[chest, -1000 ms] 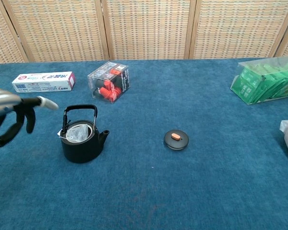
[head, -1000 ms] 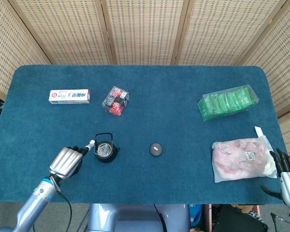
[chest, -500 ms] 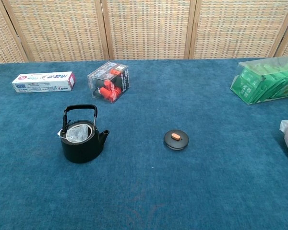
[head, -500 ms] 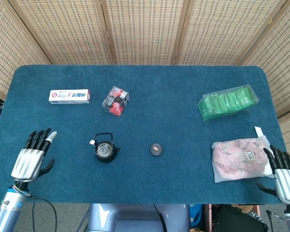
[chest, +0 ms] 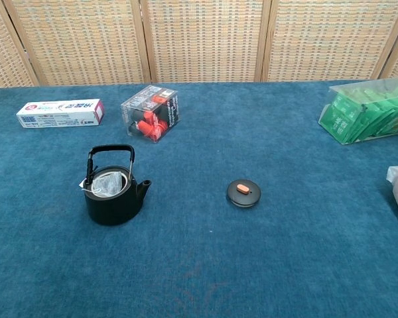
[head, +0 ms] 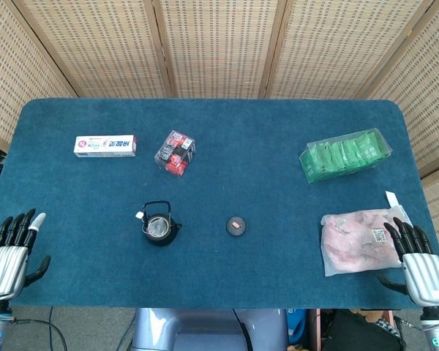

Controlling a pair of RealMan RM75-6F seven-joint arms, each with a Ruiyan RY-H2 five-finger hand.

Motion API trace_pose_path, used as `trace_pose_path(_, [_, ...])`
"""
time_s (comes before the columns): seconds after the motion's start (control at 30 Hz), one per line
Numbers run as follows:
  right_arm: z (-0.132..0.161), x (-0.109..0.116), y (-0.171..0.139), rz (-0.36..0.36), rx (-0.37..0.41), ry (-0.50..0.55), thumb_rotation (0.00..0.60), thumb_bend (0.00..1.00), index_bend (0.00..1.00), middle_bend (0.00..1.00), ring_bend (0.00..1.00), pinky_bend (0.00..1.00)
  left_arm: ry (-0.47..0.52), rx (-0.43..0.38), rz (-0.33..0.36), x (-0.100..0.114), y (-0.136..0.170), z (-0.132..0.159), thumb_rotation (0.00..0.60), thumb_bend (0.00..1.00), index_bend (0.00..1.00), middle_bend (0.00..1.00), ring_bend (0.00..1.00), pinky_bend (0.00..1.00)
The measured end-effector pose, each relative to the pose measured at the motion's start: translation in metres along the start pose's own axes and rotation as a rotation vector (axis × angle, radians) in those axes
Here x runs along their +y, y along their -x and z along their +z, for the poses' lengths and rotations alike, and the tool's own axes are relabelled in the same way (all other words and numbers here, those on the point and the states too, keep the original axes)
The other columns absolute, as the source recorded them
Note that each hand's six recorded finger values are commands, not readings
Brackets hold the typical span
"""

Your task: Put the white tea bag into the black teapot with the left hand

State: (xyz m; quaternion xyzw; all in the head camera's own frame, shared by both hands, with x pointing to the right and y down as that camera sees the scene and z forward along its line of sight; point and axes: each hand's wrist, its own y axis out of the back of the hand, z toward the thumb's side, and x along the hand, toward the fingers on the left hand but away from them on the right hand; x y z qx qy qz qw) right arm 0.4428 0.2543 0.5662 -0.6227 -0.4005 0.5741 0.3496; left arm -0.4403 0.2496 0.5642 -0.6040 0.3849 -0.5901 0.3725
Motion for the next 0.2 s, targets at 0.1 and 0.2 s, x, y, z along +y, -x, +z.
trace_pose_path(0.1, [0.0004,0.0008,0.0014,-0.009,-0.003,0.001,0.600,0.06,0.00,0.00,0.00,0.00,-0.003,0.002,-0.015,-0.0027,0.0043,-0.0023,0.600,0.37,0.01,0.00,0.00,0.00])
trace_pose_path(0.2, [0.0002,0.0013,0.0017,-0.015,-0.007,-0.001,0.600,0.06,0.00,0.00,0.00,0.00,-0.012,-0.009,-0.022,-0.0041,0.0054,-0.0008,0.600,0.37,0.01,0.00,0.00,0.00])
